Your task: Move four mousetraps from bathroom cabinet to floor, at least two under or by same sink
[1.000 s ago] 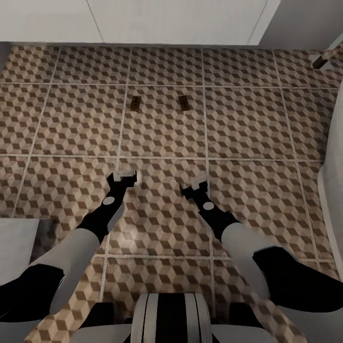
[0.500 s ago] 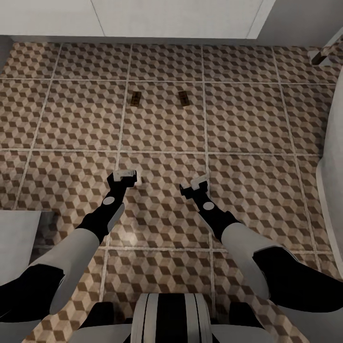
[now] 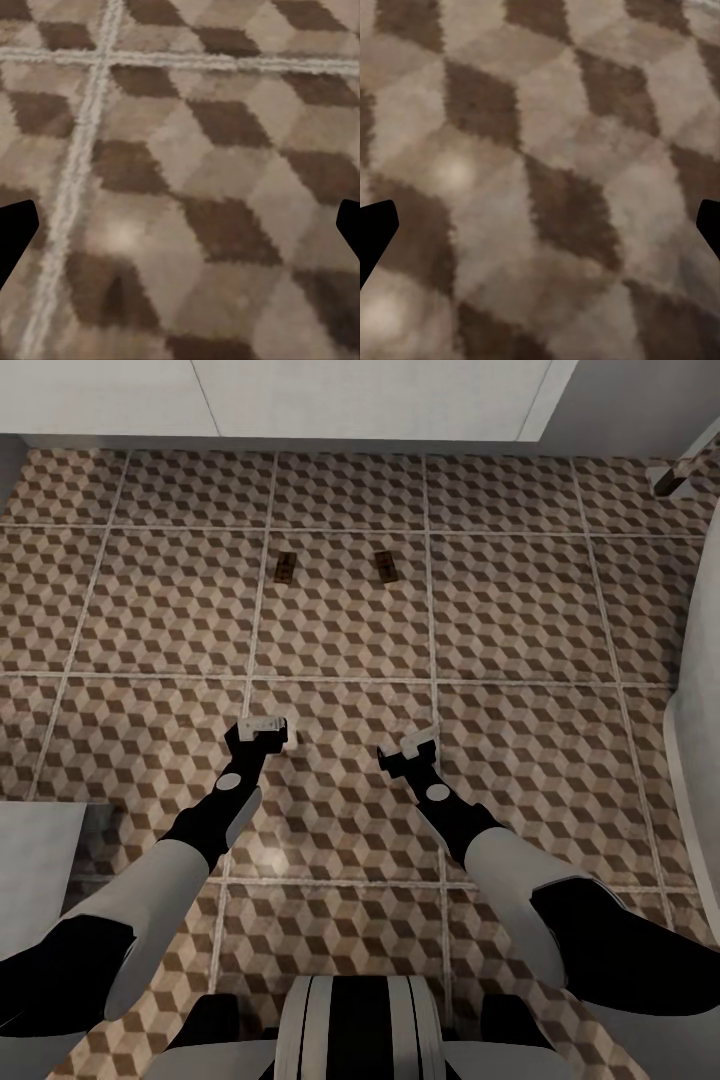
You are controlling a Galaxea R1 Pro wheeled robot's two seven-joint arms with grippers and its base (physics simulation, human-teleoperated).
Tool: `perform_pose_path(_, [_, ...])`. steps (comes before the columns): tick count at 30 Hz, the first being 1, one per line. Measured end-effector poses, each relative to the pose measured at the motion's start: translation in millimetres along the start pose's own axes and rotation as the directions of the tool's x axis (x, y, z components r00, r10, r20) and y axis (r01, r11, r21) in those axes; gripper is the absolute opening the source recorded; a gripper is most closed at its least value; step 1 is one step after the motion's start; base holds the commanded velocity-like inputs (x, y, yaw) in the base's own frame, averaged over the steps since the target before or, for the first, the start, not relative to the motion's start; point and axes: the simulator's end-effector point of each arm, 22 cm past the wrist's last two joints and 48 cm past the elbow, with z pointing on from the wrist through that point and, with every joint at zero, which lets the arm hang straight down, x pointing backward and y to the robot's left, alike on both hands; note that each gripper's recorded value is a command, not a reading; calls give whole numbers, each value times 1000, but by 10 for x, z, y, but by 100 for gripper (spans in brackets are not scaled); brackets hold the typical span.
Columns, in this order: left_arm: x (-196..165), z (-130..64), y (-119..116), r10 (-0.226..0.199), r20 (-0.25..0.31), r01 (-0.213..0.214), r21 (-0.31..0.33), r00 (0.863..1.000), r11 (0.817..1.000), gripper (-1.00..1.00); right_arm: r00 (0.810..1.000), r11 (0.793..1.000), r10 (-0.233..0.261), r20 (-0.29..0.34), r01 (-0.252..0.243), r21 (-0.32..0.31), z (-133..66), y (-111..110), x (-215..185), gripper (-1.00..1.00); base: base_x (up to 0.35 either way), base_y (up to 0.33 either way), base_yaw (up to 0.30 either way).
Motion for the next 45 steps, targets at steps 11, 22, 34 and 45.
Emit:
perform_pose_path(11, [35, -6, -17, 0, -8, 0, 2, 1000, 1000, 100, 1000, 1000, -1, -14, 1, -3, -20, 23, 80, 100, 0, 0, 0])
perform_pose_path(22, [125, -31, 18, 5, -22, -5, -2, 1000, 1000, 100, 1000, 1000, 0, -30, 0, -6, -43, 47, 169, 100, 0, 0, 0])
perform_pose_path(34, [-136, -143, 14, 1, 5, -1, -3, 1000, 1000, 100, 1000, 1000, -11, 4, 11, 5, -153, -31, -142, 100, 0, 0, 0])
perform_pose_path(45, [-469, -231, 4, -2, 45, 2, -1, 999, 1000, 100, 999, 1000, -21, 38, 20, 17, -261, -104, -438, 100, 0, 0, 0])
